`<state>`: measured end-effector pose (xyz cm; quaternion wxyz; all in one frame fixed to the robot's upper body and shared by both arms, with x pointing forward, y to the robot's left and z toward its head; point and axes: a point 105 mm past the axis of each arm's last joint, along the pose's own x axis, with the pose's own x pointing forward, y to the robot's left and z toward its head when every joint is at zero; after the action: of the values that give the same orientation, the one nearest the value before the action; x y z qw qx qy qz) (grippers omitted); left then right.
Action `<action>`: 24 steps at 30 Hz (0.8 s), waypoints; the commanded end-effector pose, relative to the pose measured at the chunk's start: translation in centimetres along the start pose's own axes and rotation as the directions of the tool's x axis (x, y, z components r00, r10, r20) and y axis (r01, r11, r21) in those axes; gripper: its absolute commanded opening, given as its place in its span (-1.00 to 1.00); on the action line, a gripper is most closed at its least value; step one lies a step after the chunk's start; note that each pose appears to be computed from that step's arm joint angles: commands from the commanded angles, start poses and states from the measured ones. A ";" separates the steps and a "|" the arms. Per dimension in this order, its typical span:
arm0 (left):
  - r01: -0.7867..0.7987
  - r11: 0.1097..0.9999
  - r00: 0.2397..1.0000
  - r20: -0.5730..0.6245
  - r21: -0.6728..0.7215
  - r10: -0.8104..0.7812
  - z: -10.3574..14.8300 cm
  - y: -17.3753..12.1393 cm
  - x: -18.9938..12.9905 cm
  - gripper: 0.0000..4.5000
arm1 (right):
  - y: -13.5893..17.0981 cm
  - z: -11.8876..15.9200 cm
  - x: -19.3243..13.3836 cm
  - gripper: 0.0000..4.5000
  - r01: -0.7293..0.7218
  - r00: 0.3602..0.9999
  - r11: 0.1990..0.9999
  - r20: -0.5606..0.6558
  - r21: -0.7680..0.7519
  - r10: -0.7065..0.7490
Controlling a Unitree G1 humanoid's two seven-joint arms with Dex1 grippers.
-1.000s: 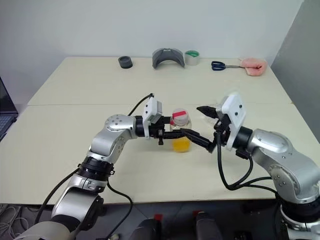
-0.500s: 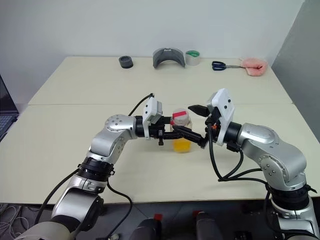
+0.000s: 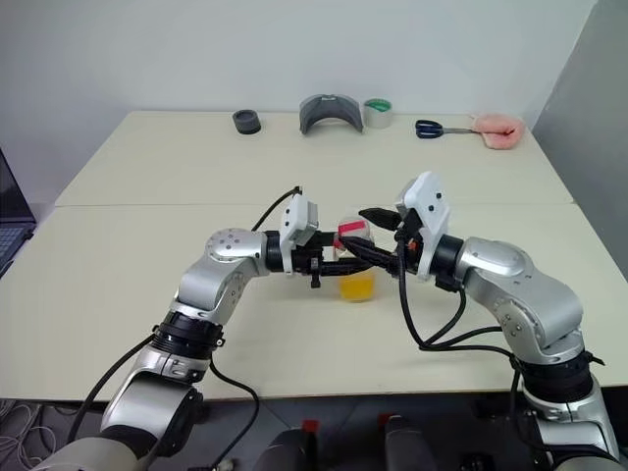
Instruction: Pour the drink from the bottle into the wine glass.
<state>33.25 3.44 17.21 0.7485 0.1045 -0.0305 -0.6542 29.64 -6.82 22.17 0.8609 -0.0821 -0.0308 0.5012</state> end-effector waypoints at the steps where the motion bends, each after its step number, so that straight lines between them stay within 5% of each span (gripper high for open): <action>1: 0.020 0.998 0.999 0.032 0.052 -0.022 1.4 -0.4 0.1 -0.19 | 0.1 1.2 -0.1 -0.18 0.013 0.999 0.996 0.037 -0.088 -0.010; 6: 0.018 0.999 0.999 0.030 0.049 -0.019 1.4 -0.4 0.1 -0.19 | 0.3 1.1 0.0 -0.18 0.033 0.999 0.983 0.039 -0.180 -0.026; 17: 0.013 0.999 0.999 0.031 0.045 -0.014 1.4 -0.5 0.1 -0.19 | 0.2 1.9 -1.3 -0.23 0.033 0.989 0.996 0.145 0.078 -0.044; 24: -0.019 0.999 0.999 0.036 0.034 0.018 1.2 -0.4 -0.3 -0.19 | -5.2 0.9 -7.5 -0.23 0.402 0.913 0.916 0.073 0.011 -0.401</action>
<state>32.88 3.69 16.64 0.7551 0.1008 -0.0238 -0.6474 30.21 -13.92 23.16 0.9307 -0.0415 -0.0552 0.3593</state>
